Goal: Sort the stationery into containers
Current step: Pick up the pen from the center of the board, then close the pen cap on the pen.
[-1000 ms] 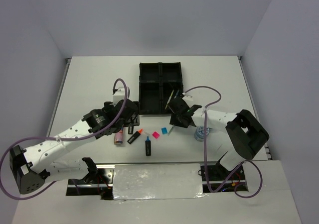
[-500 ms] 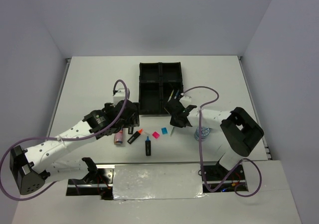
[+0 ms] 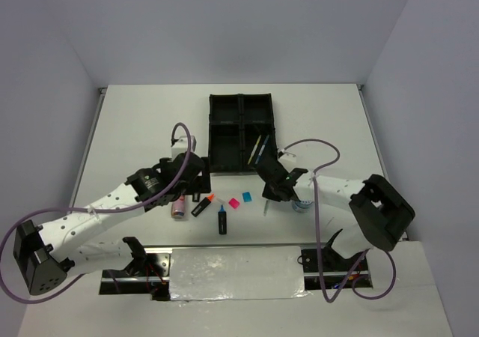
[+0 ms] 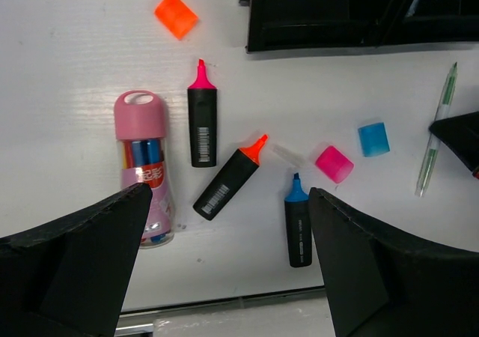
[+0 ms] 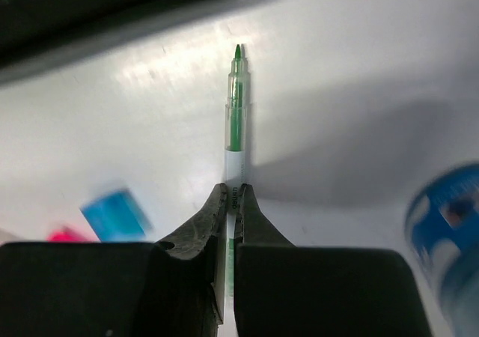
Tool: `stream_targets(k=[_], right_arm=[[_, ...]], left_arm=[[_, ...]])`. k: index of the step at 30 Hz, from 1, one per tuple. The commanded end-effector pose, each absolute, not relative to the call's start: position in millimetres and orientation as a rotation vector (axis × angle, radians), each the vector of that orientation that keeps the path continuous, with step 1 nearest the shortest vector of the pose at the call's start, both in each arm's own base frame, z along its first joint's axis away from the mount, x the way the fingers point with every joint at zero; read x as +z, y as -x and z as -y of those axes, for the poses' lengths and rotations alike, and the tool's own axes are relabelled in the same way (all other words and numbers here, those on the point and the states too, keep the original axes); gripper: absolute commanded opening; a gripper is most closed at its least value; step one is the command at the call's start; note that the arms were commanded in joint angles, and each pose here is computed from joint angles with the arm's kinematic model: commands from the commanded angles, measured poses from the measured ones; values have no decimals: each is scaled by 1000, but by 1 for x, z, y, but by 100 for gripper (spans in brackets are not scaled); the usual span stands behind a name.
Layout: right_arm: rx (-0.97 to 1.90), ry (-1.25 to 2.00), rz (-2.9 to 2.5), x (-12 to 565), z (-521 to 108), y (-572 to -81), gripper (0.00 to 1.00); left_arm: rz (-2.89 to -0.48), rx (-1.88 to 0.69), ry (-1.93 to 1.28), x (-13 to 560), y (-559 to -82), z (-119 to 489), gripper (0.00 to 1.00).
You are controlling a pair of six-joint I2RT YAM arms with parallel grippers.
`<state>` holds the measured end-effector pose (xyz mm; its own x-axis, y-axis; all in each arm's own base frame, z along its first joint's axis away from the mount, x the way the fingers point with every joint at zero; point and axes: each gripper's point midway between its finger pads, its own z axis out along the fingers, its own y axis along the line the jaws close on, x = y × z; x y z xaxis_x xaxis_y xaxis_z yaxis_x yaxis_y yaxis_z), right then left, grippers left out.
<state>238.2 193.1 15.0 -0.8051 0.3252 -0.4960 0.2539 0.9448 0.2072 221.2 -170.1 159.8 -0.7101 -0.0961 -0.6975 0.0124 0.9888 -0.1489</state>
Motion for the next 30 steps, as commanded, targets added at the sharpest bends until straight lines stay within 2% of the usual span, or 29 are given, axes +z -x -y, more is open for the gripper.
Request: stream_targets(k=[1,6,14,15,17,19,25,27,30], right_arm=[[184,-361,-2579,31,-185,-215,0],[247,-291,-2508,71,-185,-211,0],[310,-199,-2390,122,-171,-205,0],[312,-191,-2380,126,-171,-205,0],[309,-169,-2372,130,-168,-204,0],[303,-153,-2367,131,-165,-203,0],[325,-110,-2357,124,-165,-200,0],[323,-99,-2357,121,-165,-200,0],[330,-82,-2350,120,-166,-200,0]], left_arm=[[-2359,-300,55,157,-225,192,99],[-2378,-428,129,156,-232,223,99],[-2406,-382,429,133,-245,242,96],[-2416,-362,449,128,-242,245,94],[-2384,-337,559,128,-243,244,80],[-2382,-320,623,123,-238,245,59],[-2430,-279,669,101,-234,248,57],[-2452,-276,677,92,-231,250,50],[-2470,-253,687,81,-231,252,49]])
